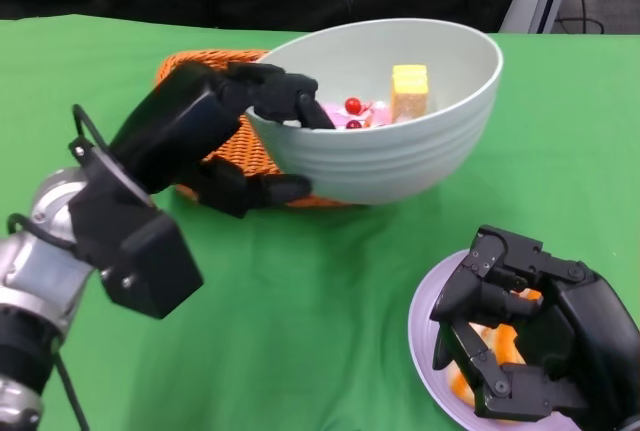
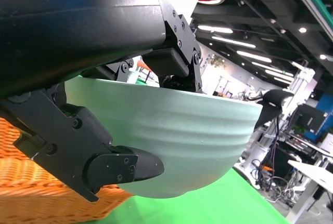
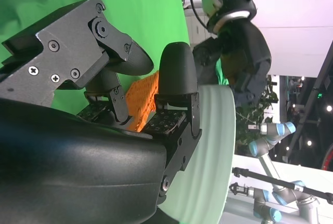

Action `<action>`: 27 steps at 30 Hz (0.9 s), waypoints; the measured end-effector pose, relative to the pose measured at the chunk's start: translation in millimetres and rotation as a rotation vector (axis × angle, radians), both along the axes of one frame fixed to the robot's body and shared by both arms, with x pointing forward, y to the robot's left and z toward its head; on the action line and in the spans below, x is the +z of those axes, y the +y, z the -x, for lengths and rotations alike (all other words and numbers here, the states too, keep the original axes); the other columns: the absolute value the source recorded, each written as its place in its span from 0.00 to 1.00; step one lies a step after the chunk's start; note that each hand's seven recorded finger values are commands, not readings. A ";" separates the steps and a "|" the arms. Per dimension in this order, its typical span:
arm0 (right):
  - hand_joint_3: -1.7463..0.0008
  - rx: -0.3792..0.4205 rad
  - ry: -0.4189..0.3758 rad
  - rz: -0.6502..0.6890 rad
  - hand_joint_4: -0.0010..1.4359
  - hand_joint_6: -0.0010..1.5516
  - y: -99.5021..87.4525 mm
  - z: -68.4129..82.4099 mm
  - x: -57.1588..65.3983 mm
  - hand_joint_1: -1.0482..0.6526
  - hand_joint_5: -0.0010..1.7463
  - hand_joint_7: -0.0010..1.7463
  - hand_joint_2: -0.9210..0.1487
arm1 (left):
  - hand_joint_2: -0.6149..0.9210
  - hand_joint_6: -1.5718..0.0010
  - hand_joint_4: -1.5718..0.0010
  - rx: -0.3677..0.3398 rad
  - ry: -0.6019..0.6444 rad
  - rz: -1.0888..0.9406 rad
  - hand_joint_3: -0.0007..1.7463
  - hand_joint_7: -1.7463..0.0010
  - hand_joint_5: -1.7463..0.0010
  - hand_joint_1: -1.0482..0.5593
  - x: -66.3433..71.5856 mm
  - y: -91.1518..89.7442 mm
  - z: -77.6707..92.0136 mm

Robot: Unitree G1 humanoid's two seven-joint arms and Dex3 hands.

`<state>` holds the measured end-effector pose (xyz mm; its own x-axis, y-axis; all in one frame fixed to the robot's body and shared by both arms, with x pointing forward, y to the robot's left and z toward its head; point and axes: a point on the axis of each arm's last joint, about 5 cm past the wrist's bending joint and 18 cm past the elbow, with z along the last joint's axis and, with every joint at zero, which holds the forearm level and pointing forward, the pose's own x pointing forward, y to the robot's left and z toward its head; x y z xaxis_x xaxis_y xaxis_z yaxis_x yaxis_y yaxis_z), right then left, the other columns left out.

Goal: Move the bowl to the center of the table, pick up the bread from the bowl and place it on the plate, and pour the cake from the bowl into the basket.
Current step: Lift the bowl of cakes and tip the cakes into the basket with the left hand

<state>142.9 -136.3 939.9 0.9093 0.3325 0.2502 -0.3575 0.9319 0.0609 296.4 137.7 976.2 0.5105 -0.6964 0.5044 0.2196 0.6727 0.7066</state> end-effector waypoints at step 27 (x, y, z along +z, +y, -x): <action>0.33 0.027 -0.014 0.012 0.50 0.45 5.0 1.6 -6.9 0.58 0.91 0.77 0.40 | 0.84 0.61 0.55 0.112 0.614 0.462 0.51 0.13 0.00 0.49 -24.7 -34.1 -26.4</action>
<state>141.3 -131.3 933.1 0.8963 0.3603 0.2586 -0.3837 0.9224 0.0446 322.8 103.6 951.5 0.8475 -0.4117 0.3350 0.3940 0.9109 0.1226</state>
